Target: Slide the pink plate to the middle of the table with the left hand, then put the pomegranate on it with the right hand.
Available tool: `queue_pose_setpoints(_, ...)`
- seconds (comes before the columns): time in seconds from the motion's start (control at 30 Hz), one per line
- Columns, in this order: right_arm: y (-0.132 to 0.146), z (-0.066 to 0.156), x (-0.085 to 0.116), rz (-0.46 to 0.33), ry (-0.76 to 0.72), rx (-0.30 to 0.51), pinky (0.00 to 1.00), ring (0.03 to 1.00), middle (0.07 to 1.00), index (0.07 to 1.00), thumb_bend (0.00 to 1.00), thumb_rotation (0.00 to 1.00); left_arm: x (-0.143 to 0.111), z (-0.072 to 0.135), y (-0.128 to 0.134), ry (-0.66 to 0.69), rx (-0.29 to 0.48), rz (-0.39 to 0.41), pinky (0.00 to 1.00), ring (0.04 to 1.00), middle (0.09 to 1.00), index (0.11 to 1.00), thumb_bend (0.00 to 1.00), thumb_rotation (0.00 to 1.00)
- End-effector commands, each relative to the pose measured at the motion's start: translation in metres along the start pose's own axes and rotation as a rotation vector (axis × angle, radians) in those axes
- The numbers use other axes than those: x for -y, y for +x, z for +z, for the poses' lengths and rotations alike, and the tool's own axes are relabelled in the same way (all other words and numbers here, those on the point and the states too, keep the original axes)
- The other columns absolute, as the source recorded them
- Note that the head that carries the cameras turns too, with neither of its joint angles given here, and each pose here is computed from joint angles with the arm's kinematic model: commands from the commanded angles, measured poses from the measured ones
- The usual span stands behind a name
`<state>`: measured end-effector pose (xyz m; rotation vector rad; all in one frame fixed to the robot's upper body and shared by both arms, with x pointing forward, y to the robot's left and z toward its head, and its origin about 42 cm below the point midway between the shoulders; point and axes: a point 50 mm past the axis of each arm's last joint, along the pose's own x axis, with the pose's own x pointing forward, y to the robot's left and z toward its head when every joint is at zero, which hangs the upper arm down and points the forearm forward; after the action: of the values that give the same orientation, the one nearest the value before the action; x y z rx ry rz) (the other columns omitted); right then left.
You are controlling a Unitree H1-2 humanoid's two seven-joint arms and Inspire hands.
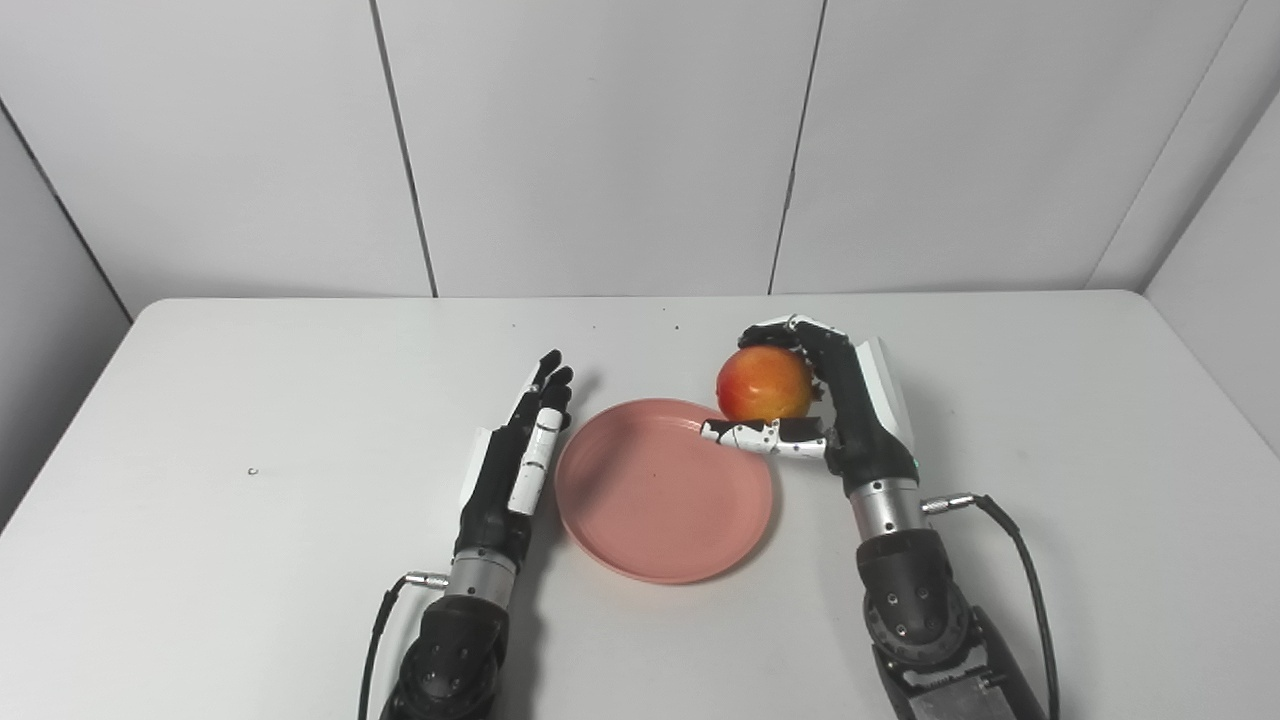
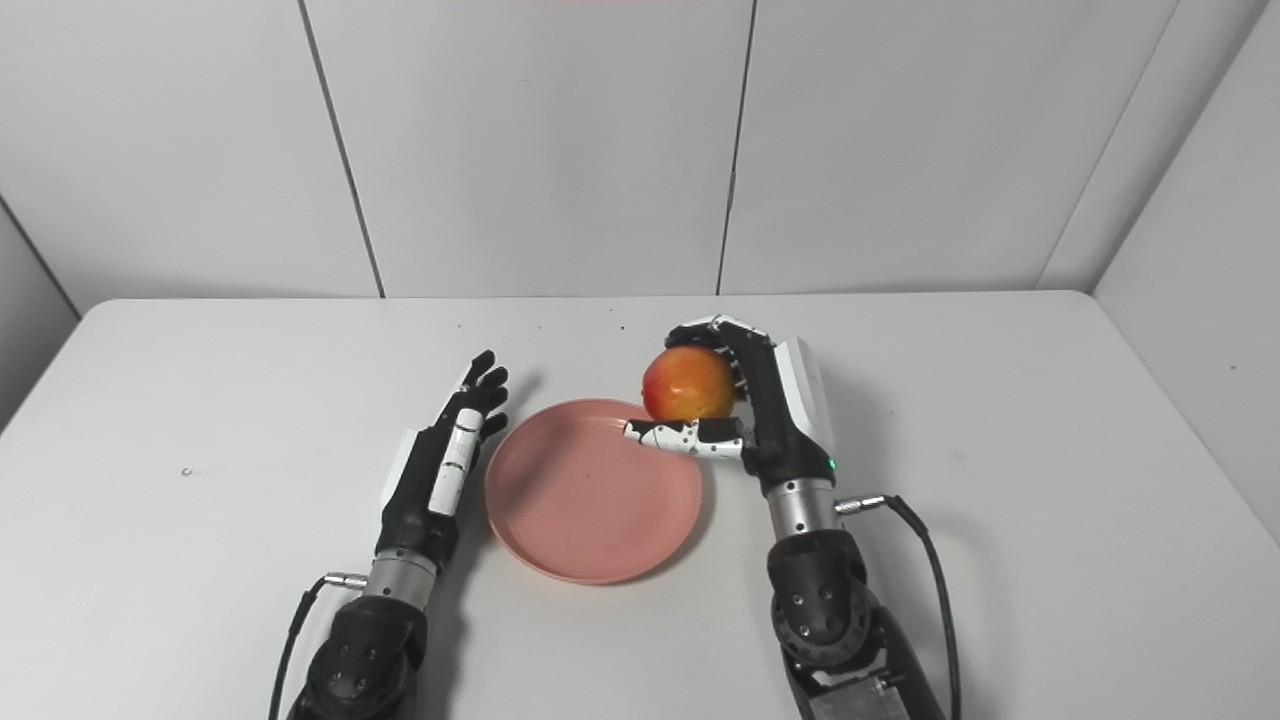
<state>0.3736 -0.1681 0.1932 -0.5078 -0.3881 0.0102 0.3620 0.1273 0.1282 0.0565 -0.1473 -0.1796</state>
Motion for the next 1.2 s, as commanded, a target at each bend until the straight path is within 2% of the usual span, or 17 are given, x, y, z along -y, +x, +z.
queue_pose_setpoints(0.0,0.009,0.019,0.000,-0.006,0.032,0.109,0.35,0.406,0.491,0.526,0.51,0.00,0.007,0.006,0.004,-0.004,0.042,0.001,0.90,0.936,0.937,0.924,0.52,1.00)
queue_pose_setpoints(0.17,0.005,0.021,-0.014,0.051,0.051,0.121,0.38,0.419,0.493,0.524,0.51,0.00,0.008,0.006,0.005,-0.005,0.041,0.000,0.90,0.936,0.939,0.926,0.53,1.00)
queue_pose_setpoints(0.37,0.003,0.020,-0.028,0.105,0.059,0.133,0.38,0.414,0.495,0.524,0.51,0.00,0.008,0.006,0.005,-0.008,0.037,0.002,0.91,0.938,0.939,0.926,0.55,1.00)
queue_pose_setpoints(0.5,0.003,0.018,-0.035,0.127,0.019,0.183,0.39,0.414,0.481,0.536,0.51,0.00,0.008,0.006,0.005,-0.012,0.036,0.004,0.91,0.935,0.937,0.925,0.55,1.00)
queue_pose_setpoints(0.57,0.002,0.018,-0.039,0.146,0.007,0.180,0.39,0.414,0.479,0.538,0.51,0.00,0.008,0.007,0.005,-0.014,0.035,0.003,0.91,0.936,0.938,0.926,0.54,1.00)
queue_pose_setpoints(0.83,-0.001,0.014,-0.046,0.192,-0.012,0.144,0.37,0.403,0.494,0.532,0.51,0.00,0.008,0.007,0.006,-0.008,0.034,0.003,0.91,0.934,0.937,0.923,0.54,1.00)
queue_pose_setpoints(0.93,-0.001,0.012,-0.048,0.200,-0.009,0.129,0.41,0.420,0.499,0.519,0.51,0.00,0.008,0.007,0.006,-0.009,0.037,0.000,0.90,0.934,0.939,0.924,0.54,1.00)
queue_pose_setpoints(1.17,-0.002,0.010,-0.050,0.218,-0.055,0.147,0.47,0.437,0.495,0.516,0.52,0.00,0.007,0.008,0.006,-0.008,0.036,-0.003,0.91,0.937,0.941,0.926,0.54,1.00)
